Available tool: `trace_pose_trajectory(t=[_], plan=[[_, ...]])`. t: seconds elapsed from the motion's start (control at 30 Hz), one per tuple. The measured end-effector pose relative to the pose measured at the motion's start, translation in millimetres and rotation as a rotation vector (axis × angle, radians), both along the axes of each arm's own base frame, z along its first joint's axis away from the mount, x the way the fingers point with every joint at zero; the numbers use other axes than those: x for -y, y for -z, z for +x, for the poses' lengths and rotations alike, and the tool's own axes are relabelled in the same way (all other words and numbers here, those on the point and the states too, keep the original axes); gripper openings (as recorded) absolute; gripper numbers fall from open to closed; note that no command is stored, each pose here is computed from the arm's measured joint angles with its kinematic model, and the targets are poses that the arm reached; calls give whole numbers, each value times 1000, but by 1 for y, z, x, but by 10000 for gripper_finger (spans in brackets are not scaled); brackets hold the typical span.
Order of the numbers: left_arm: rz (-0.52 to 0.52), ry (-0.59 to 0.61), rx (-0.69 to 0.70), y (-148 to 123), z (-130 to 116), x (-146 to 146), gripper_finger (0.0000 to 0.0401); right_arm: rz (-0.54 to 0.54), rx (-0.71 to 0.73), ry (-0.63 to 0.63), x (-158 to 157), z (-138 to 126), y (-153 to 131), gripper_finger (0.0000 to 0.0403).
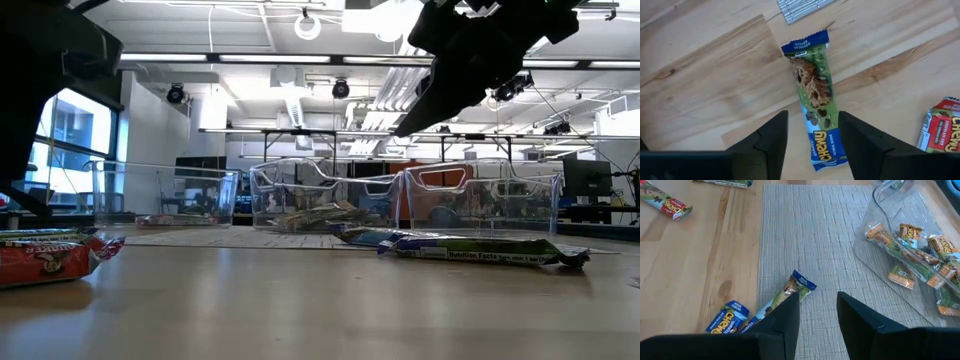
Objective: Pick and place Granola Bars by type
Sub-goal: Put the blue granola bar into the right transparent bin
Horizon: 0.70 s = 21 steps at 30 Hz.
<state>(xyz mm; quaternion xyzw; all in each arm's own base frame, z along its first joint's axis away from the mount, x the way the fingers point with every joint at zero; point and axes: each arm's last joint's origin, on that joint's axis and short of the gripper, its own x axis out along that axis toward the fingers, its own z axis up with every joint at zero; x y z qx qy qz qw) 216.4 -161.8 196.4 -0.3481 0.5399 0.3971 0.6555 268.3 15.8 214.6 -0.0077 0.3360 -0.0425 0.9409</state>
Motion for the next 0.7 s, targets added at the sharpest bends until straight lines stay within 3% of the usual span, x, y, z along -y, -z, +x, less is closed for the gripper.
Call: trace_pose_trajectory(t=[0.33, 0.57, 0.7], plan=[[59, -5, -33, 18, 6, 3, 261, -1, 0, -1, 0, 0, 0, 114], [46, -12, -39, 50, 20, 15, 272, -10, 7, -9, 0, 1, -1, 114], [49, -100, -47, 55, 21, 16, 272, -12, 17, -11, 0, 1, -1, 114]])
